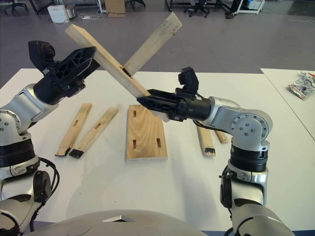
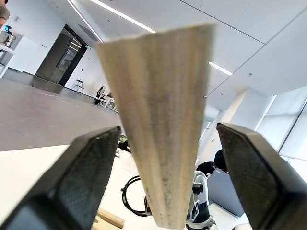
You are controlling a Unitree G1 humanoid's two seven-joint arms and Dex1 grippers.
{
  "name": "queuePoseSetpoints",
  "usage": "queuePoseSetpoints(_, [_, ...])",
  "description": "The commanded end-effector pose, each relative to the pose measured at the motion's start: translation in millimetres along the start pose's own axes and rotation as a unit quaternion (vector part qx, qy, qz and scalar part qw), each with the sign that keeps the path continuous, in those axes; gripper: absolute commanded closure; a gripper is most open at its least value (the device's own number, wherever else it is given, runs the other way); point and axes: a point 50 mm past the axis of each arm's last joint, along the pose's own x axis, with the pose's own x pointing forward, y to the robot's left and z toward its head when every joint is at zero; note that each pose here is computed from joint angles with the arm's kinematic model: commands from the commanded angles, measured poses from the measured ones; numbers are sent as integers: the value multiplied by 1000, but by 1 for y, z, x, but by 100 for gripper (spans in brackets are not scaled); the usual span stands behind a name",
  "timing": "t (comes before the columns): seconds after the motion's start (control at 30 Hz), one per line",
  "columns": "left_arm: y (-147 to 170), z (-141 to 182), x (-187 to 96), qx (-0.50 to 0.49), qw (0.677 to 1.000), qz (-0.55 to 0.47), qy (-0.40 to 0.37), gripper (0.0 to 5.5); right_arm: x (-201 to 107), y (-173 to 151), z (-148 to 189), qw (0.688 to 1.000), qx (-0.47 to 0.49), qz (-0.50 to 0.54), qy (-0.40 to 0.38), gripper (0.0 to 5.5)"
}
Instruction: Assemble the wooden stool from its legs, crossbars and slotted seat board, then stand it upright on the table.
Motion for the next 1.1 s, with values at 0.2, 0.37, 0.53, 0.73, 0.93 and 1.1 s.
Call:
queuePoseSetpoints(0.2, [-5,-2,1,7,1000,-6,21,292,-1,6,-3,999,22,24,4,343])
queuePoseSetpoints(0.37, [-4,-3,-1,12,1000,-2,20,344,2,8,-6,999,32,30,2,343])
queuePoseSetpoints(0.53, [6,4,-6,65,997,46,1,344,-1,-6,-6,999,33,-38,-18,292])
queuePoseSetpoints(0.73, [33,12,-30,184,967,178,12,344,-29,-37,-7,978,33,-188,-86,199])
queuePoseSetpoints(0.93, [38,3,-47,265,945,178,75,344,-69,-65,-18,938,49,-320,-124,199])
queuePoseSetpoints(1.1, [25,-4,-50,261,958,59,106,344,-90,-76,-18,918,45,-370,-136,199])
